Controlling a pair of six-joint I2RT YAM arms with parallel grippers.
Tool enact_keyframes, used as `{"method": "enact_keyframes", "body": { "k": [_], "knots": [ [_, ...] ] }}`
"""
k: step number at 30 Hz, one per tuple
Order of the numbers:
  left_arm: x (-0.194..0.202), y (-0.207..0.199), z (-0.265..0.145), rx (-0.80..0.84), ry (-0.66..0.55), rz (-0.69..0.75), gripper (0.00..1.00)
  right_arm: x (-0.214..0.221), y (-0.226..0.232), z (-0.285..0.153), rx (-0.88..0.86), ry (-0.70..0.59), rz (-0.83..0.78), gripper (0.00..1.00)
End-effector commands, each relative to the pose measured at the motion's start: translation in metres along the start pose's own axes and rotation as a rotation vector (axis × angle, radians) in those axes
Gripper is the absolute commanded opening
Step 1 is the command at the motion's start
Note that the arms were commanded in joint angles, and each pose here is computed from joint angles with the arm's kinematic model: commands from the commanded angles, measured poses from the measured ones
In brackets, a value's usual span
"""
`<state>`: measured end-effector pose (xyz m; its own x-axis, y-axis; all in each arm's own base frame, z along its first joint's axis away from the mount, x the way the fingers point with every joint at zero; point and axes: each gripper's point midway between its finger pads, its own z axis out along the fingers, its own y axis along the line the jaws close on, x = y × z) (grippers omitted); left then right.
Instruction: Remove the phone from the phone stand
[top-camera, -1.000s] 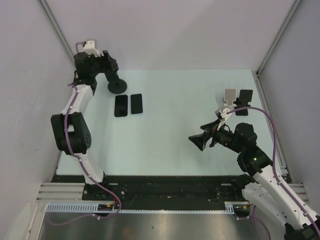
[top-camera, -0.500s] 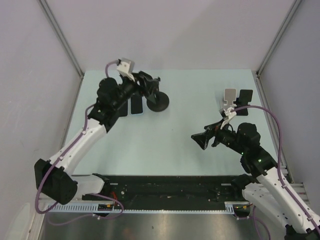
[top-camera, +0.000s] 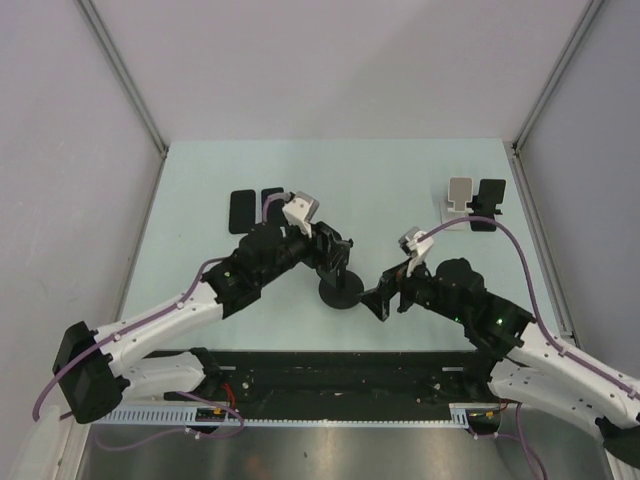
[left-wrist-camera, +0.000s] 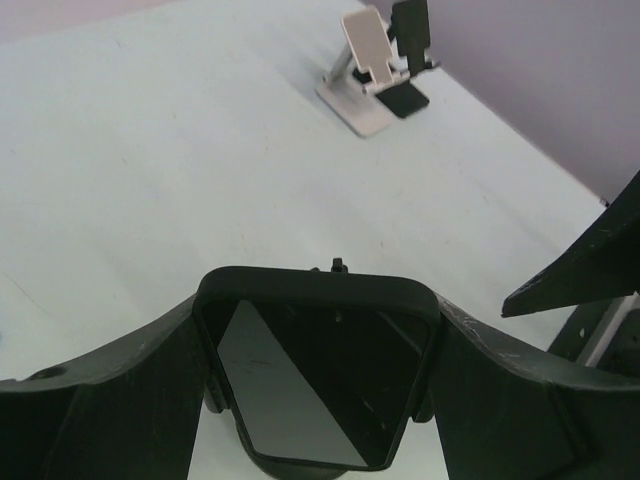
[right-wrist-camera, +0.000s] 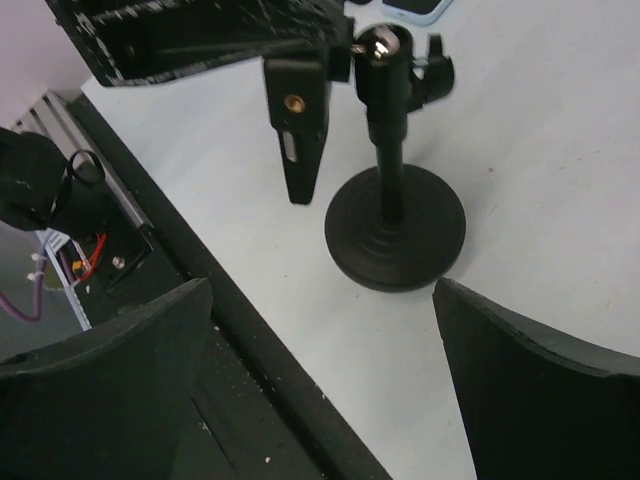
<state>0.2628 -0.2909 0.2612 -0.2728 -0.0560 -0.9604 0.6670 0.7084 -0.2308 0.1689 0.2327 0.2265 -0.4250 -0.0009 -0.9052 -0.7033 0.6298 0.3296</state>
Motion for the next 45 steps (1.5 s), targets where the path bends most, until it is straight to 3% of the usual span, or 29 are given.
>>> {"method": "enact_keyframes", "body": {
  "k": [1, 5, 12, 26, 29, 38, 45],
  "knots": [
    [-0.058, -0.026, -0.01, 0.026, -0.25, -0.132, 0.01, -0.013, 0.016, 0.013, 0.042, -0.072, -0.055, 0.97],
    [-0.03, -0.034, -0.007, 0.042, -0.196, -0.149, 0.0, -0.003, 0.023, 0.025, 0.093, -0.068, -0.091, 0.92],
    [0.001, -0.036, -0.014, 0.065, -0.14, -0.185, 0.0, 0.006, 0.024, 0.043, 0.109, -0.062, -0.084, 0.72],
    [0.012, -0.051, -0.021, 0.128, -0.112, -0.19, 0.0, 0.0, 0.029, 0.063, 0.104, -0.103, -0.068, 0.48],
    [0.015, -0.053, -0.022, 0.141, -0.104, -0.181, 0.0, 0.002, 0.022, 0.063, 0.133, -0.096, -0.055, 0.4],
    [0.012, -0.058, -0.026, 0.182, -0.098, -0.11, 0.0, 0.006, 0.025, 0.054, 0.1, -0.066, -0.071, 0.0],
    [0.018, -0.054, -0.028, 0.165, -0.017, -0.002, 0.0, 0.014, 0.029, 0.047, 0.039, -0.038, -0.124, 0.0]
  ]
}}
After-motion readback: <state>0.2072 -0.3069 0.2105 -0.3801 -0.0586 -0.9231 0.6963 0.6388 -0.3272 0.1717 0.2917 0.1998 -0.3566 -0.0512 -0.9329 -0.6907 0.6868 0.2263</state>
